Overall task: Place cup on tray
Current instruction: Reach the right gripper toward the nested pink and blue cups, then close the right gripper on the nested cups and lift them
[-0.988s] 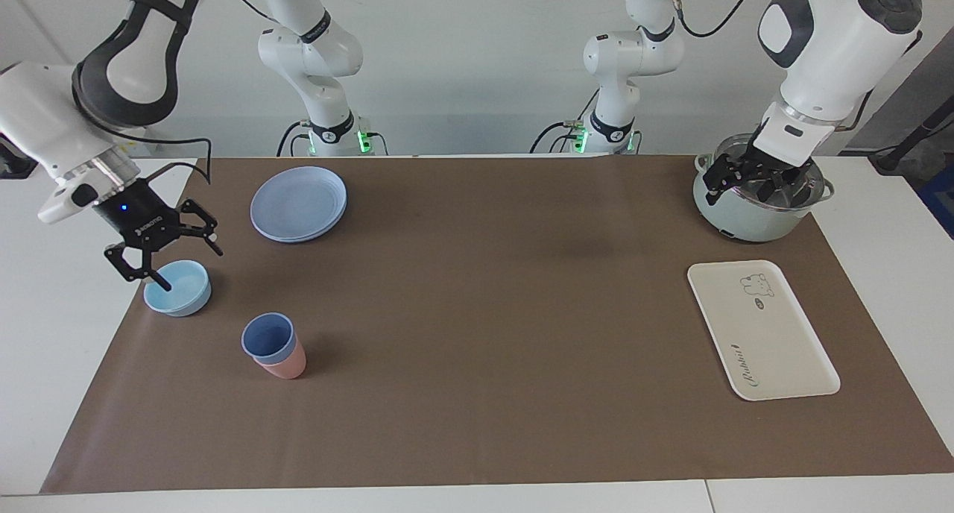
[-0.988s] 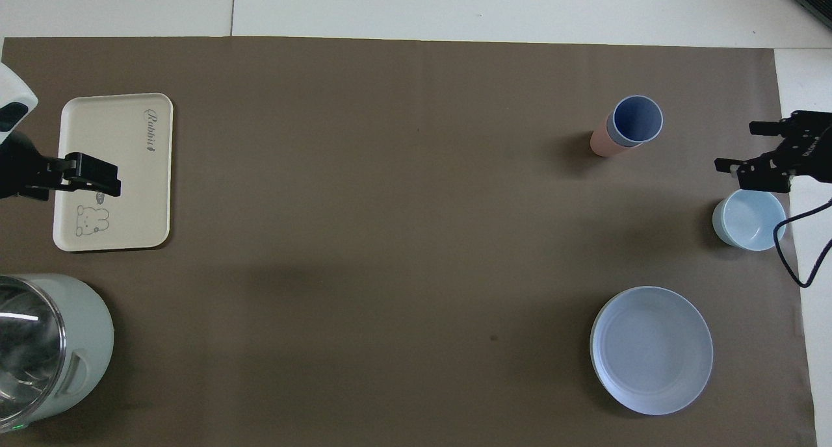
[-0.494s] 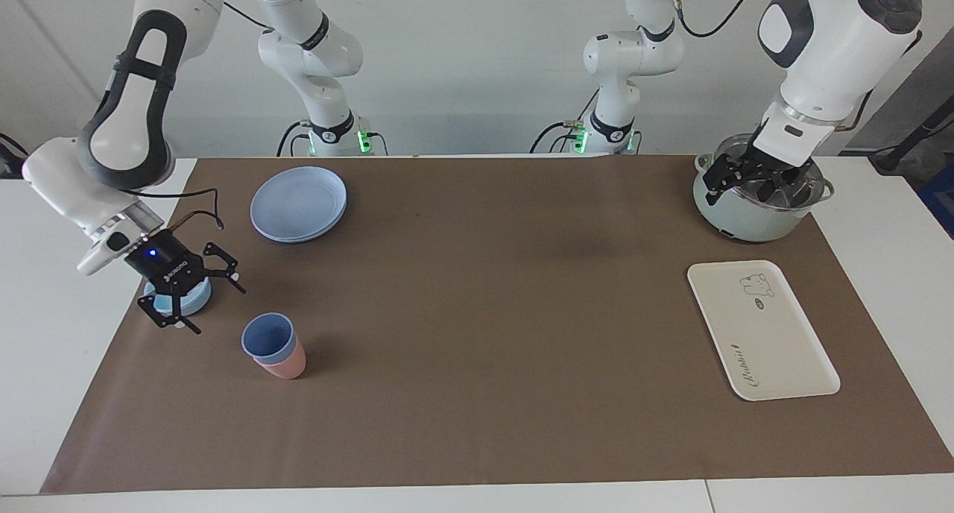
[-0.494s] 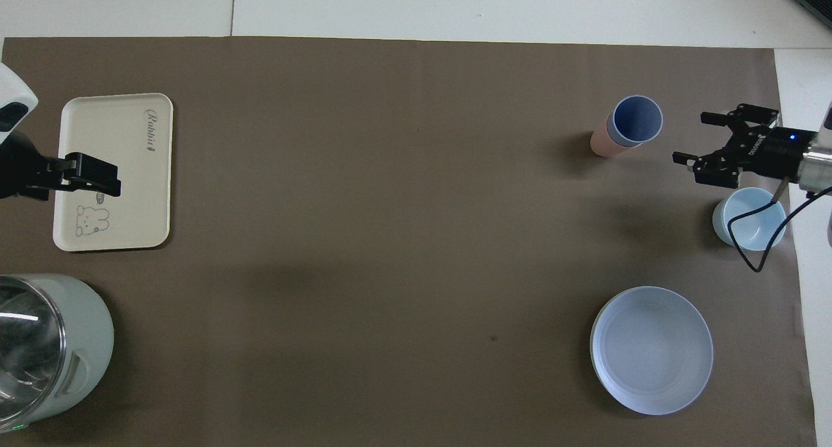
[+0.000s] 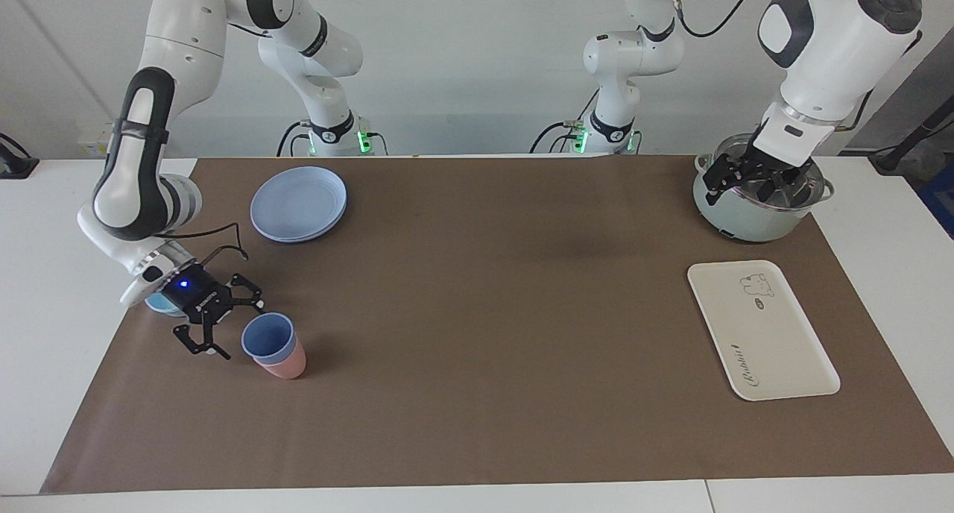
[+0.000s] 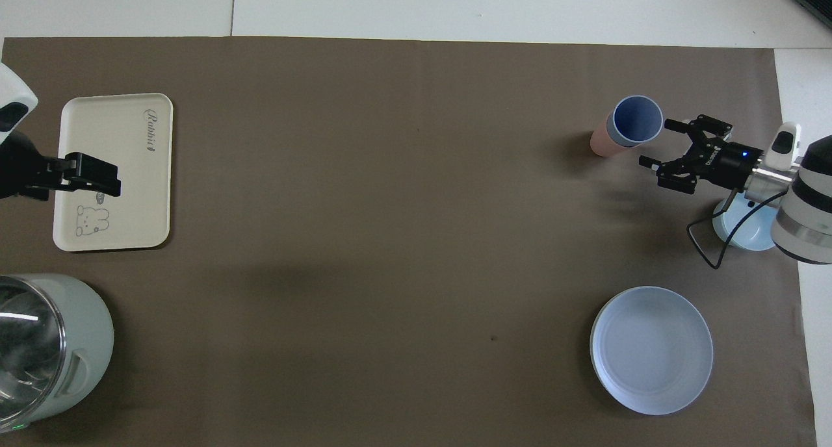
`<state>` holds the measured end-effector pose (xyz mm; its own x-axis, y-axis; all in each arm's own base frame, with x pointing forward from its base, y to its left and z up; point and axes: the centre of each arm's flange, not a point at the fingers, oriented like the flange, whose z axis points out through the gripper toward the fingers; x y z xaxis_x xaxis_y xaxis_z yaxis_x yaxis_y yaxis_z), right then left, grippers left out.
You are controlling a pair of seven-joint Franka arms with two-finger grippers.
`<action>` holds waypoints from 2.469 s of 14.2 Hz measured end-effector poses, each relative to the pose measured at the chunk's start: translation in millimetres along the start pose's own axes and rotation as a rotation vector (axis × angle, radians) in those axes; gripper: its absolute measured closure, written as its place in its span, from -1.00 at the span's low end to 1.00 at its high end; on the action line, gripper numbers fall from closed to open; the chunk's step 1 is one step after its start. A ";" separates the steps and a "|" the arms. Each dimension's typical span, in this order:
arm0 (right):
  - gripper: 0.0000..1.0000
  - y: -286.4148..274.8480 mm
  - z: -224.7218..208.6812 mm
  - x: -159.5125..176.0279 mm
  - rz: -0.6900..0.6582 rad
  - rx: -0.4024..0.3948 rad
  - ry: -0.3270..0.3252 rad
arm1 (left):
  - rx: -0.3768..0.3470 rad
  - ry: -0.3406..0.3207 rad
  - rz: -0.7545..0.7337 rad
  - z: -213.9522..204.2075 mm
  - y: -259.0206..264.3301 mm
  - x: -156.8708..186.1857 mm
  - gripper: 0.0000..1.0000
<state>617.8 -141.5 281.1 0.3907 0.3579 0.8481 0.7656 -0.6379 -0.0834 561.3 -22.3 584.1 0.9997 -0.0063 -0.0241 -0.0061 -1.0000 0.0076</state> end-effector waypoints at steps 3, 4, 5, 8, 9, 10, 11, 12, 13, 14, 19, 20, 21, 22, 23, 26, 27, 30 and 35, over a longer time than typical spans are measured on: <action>-1.00 -3.2 14.7 -3.1 0.012 -0.012 0.052 | 0.000 0.000 0.000 0.0 0.0 0.0 -1.00; -1.00 -6.2 20.8 0.3 0.018 -0.010 0.066 | 0.000 0.000 0.000 0.0 0.0 0.0 -1.00; -1.00 -9.3 26.2 3.8 0.019 -0.008 0.073 | 0.000 0.000 0.000 0.0 0.0 0.0 -1.00; -1.00 -14.4 35.2 9.4 0.021 -0.004 0.082 | 0.000 0.000 0.000 0.0 0.0 0.0 -1.00; -1.00 -16.0 37.7 10.4 0.020 -0.002 0.082 | 0.000 0.000 0.000 0.0 0.0 0.0 -1.00; -1.00 -17.2 39.8 10.4 0.020 0.001 0.080 | 0.000 0.000 0.000 0.0 0.0 0.0 -1.00; -1.00 -18.6 42.2 10.4 0.019 0.004 0.078 | 0.000 0.000 0.000 0.0 0.0 0.0 -1.00; -1.00 -20.5 45.1 10.8 0.016 0.007 0.076 | 0.000 0.000 0.000 0.0 0.0 0.0 -1.00; -1.00 -22.1 48.0 10.9 0.011 0.005 0.069 | 0.000 0.000 0.000 0.0 0.0 0.0 -1.00; -1.00 -23.4 50.3 11.2 0.008 0.005 0.067 | 0.000 0.000 0.000 0.0 0.0 0.0 -1.00; -1.00 -33.6 66.4 16.1 0.010 -0.015 0.093 | 0.000 0.000 0.000 0.0 0.0 0.0 -1.00; -1.00 -33.8 66.7 16.0 0.010 -0.017 0.091 | 0.000 0.000 0.000 0.0 0.0 0.0 -1.00; -0.99 -33.7 66.6 15.9 0.010 -0.017 0.091 | 0.000 0.000 0.000 0.0 0.0 0.0 -1.00; -0.97 -33.7 66.6 15.9 0.009 -0.017 0.091 | 0.000 0.000 0.000 0.0 0.0 0.0 -1.00; -0.86 -33.5 66.5 16.2 -0.002 -0.018 0.091 | 0.000 0.000 0.000 0.0 0.0 0.0 -1.00; -0.67 -32.3 66.1 18.7 -0.056 -0.024 0.092 | 0.000 0.000 0.000 0.0 0.0 0.0 -1.00; -0.67 -32.2 66.5 20.1 -0.061 -0.024 0.093 | 0.000 0.000 0.000 0.0 0.0 0.0 -1.00; -0.67 -35.0 70.6 34.6 -0.092 -0.034 0.078 | 0.000 0.000 0.000 0.0 0.0 0.0 -1.00; -0.67 -60.2 48.6 125.0 -0.143 -0.006 -0.139 | 0.000 0.000 0.000 0.0 0.0 0.0 -1.00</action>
<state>645.4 -25.2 366.7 0.3453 0.5354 0.7708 0.8155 -0.5776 0.0358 561.3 -22.3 584.2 0.9997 -0.0063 -0.0241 -0.0061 -1.0000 0.0076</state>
